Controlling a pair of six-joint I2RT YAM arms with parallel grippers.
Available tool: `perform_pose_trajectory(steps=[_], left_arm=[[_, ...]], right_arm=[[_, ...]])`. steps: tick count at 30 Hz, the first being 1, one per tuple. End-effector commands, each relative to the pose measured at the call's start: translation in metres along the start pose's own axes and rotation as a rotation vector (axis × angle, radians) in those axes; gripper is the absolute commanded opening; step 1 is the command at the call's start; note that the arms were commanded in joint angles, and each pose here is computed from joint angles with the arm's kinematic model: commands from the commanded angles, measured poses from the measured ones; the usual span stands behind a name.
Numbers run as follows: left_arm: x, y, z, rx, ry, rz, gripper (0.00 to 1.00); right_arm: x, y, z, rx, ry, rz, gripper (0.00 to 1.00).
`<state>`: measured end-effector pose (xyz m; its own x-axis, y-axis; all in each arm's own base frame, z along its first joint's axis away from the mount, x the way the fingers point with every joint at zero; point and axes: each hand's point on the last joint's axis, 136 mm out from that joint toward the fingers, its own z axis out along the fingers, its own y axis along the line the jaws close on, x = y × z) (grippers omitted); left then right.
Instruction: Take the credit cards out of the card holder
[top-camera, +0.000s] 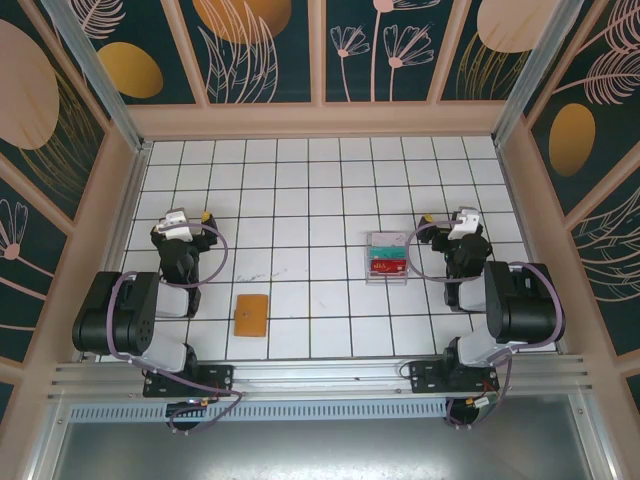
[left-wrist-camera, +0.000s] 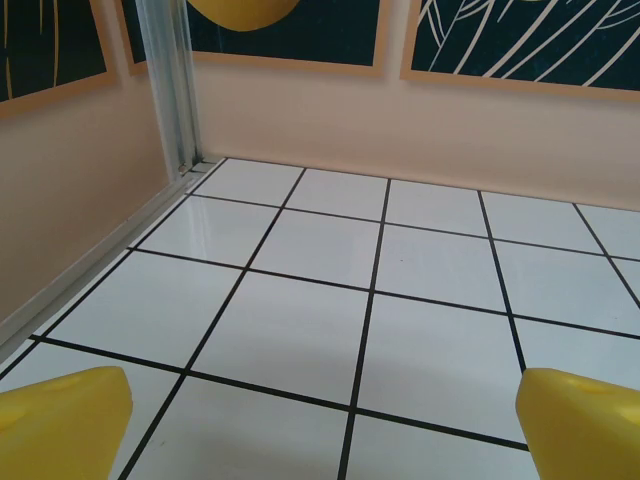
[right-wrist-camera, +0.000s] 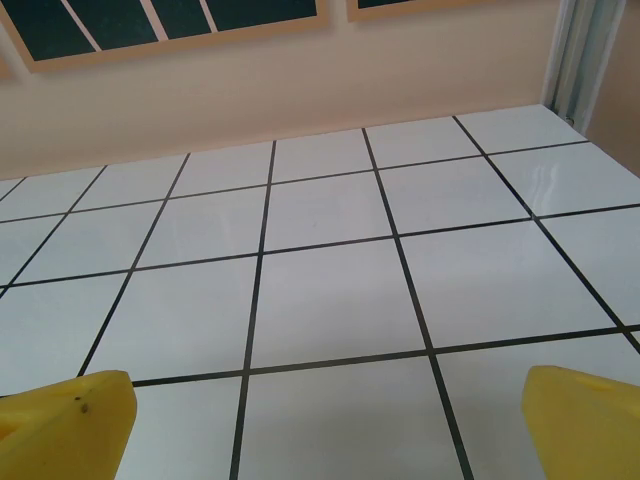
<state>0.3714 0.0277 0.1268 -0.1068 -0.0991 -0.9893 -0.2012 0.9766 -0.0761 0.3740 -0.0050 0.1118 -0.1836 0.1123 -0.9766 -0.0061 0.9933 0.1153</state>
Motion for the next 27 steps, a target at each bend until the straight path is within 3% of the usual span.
perform_pose_trajectory(steps=[1, 24, 27], left_arm=[[-0.01, -0.001, 0.0, 0.006, -0.039, 0.008, 0.99], [-0.017, 0.001, 0.003, -0.012, -0.039, 0.001, 0.99], [-0.034, 0.009, 0.014, -0.095, 0.044, -0.016, 0.99]], right_arm=[[-0.009, 0.002, 0.002, -0.016, -0.032, 0.001, 0.99], [-0.012, 0.0, 0.001, -0.009, -0.038, 0.006, 0.99], [-0.026, -0.005, -0.001, 0.029, -0.041, 0.023, 0.99]])
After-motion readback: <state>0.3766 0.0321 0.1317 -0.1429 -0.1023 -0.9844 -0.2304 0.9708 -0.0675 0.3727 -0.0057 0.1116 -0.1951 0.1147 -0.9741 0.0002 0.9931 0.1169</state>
